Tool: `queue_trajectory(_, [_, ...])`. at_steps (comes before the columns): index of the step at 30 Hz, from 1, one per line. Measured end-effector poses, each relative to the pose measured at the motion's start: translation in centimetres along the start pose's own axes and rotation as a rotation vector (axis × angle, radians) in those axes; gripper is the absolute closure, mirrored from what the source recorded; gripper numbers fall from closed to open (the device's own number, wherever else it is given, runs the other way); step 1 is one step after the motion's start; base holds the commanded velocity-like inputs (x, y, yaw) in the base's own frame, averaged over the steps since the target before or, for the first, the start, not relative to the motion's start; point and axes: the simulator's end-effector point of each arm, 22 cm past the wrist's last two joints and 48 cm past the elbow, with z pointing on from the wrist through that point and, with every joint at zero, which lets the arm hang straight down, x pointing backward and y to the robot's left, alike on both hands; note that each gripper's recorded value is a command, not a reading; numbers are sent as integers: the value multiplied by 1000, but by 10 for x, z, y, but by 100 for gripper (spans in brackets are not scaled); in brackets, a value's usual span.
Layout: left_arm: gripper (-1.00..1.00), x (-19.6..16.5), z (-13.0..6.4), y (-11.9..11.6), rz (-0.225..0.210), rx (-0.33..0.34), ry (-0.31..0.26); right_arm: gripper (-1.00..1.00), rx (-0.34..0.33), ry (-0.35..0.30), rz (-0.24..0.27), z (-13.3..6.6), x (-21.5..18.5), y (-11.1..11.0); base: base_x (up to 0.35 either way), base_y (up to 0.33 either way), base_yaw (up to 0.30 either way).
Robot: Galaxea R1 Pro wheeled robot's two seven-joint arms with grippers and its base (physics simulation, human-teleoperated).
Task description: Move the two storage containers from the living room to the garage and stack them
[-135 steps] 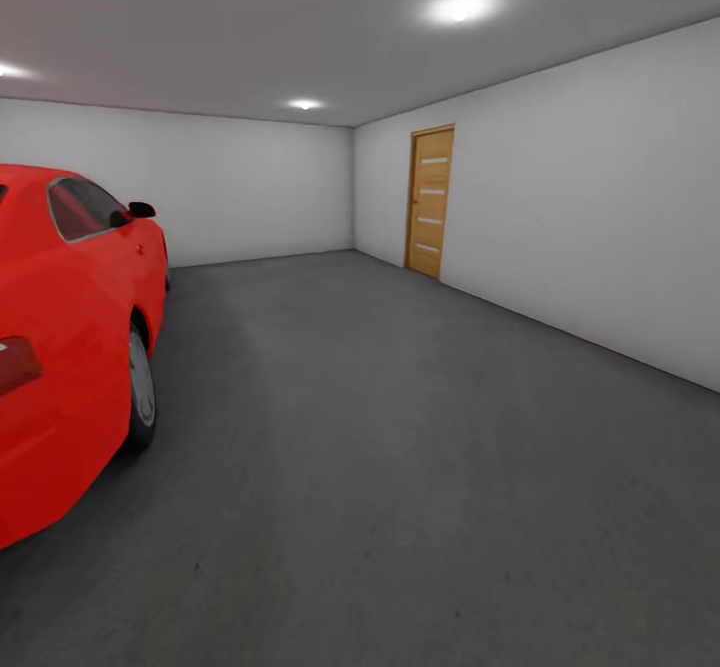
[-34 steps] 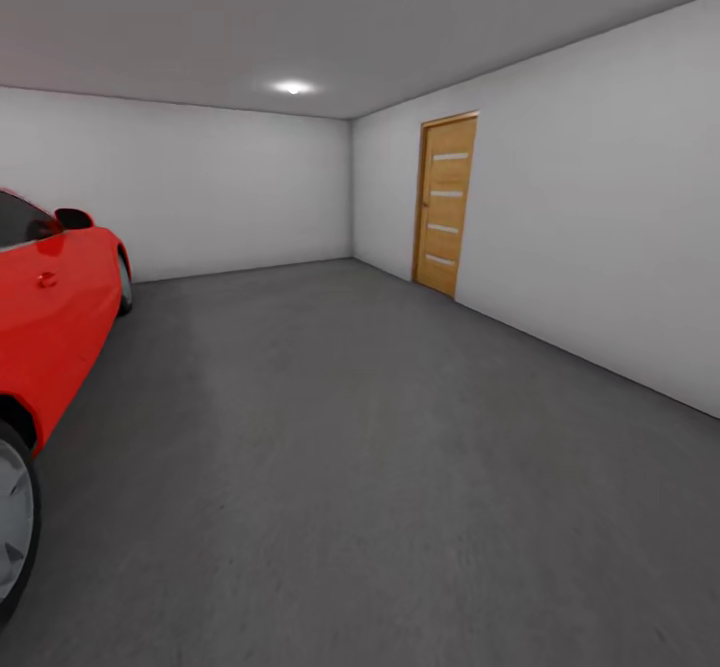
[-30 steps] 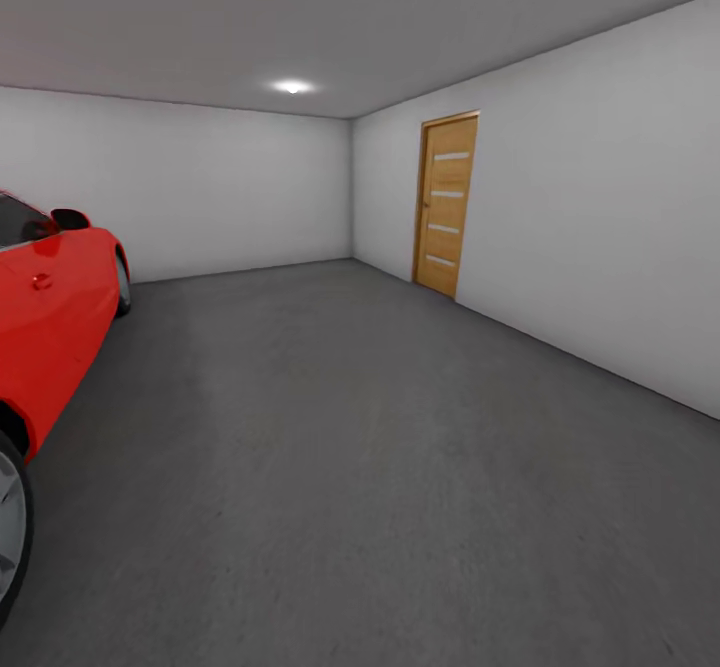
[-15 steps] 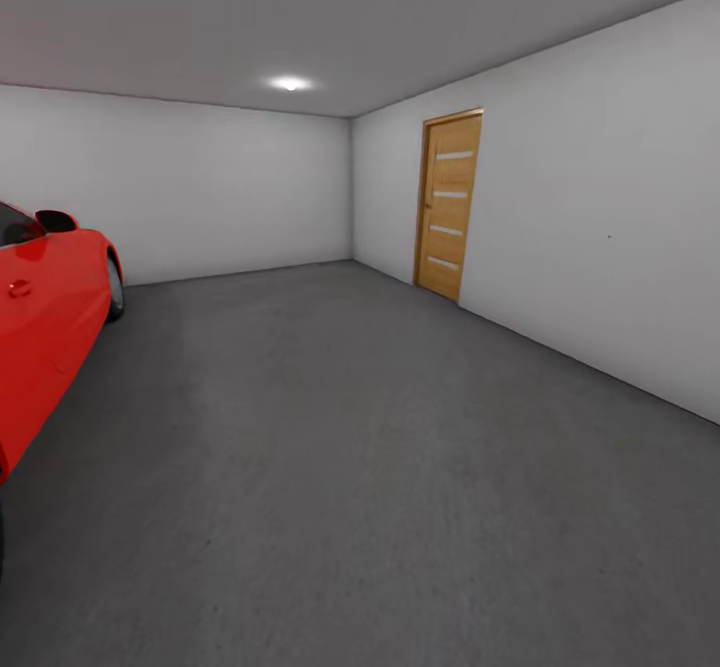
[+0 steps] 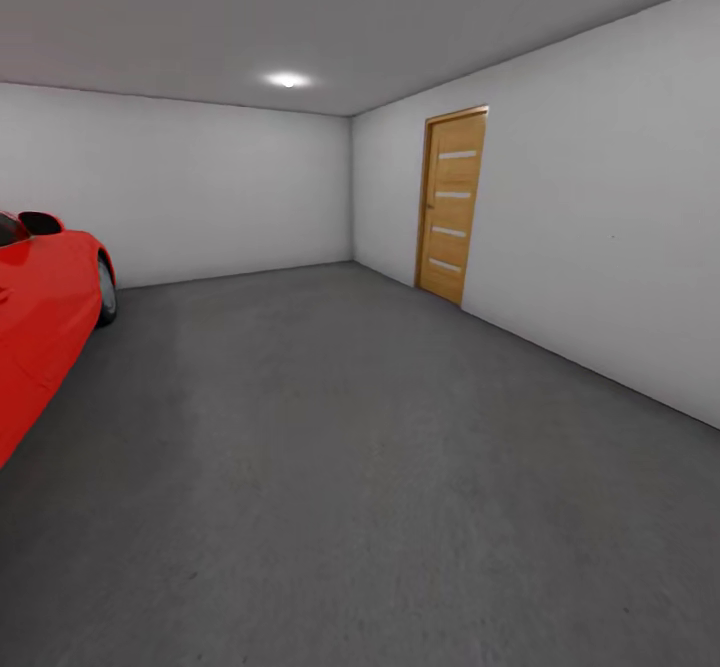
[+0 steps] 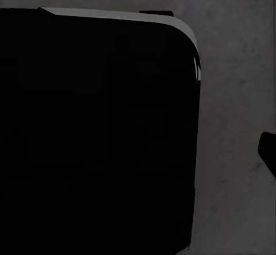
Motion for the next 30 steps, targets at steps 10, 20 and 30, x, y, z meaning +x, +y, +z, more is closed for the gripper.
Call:
queue_trajectory(10, [-100,-1,0,0,0,0,-1,-100,0,-2,0,0,0,0,321,0,0])
queue_trajectory(20, [-100,-1,0,0,0,0,-1,-100,0,-3,-1,0,-1,0,321,0,0])
queue_trajectory(30, [-100,0,0,0,0,1,0,-100,-2,-3,0,0,-1,2,321,0,0])
